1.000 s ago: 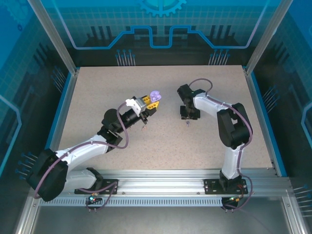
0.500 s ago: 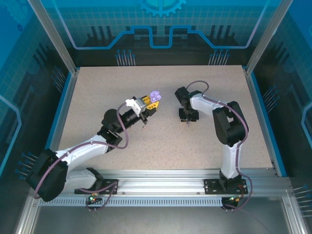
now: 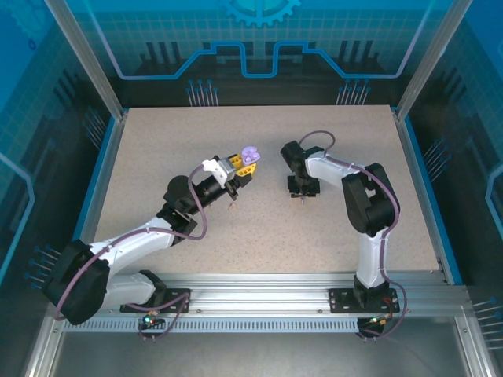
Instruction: Insert the wireless bluetooth earbuds into the charging case
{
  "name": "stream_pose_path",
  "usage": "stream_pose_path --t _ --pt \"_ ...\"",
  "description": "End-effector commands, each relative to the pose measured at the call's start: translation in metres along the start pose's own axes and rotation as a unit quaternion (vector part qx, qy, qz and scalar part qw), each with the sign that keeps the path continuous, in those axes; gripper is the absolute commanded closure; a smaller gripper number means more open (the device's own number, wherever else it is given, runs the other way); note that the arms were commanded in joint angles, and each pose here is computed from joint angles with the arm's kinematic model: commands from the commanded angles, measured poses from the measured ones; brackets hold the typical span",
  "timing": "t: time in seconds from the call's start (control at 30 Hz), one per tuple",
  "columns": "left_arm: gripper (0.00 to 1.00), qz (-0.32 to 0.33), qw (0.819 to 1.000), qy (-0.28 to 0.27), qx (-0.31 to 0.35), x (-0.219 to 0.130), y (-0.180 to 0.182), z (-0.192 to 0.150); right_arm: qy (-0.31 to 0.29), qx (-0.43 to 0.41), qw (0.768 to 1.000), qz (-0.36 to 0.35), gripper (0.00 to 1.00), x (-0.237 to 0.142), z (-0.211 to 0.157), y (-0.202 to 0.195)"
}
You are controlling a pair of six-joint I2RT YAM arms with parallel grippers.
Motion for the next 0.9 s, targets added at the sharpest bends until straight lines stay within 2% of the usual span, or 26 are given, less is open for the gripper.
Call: stream_pose_path --t 0.0,0.67,0.87 --pt "1.0 0.007 1.0 -0.024 0.007 0.0 0.001 0.012 0.001 -0.006 1.0 -0.013 0.67 -0.005 -0.01 -0.004" --pt "1.0 0.004 1.0 -0.024 0.005 0.002 0.001 0.012 -0.001 -0.003 1.0 -0.011 0.68 -0.007 -0.016 -0.007" --pt "1.0 0.003 1.0 -0.022 0.003 0.002 0.001 0.012 0.005 -0.006 1.0 -0.012 0.71 0.001 -0.015 -0.005"
Point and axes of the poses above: each hand's point on the last joint's axis, 136 mm out from that joint toward the fingers, its own x axis out along the fingers, its own y axis along the line the jaws close on, z = x × y, the point moved 2 cm from there along -x, back along the fingers, and after that the axes turned 8 degrees about x, right-handed, at the moved point
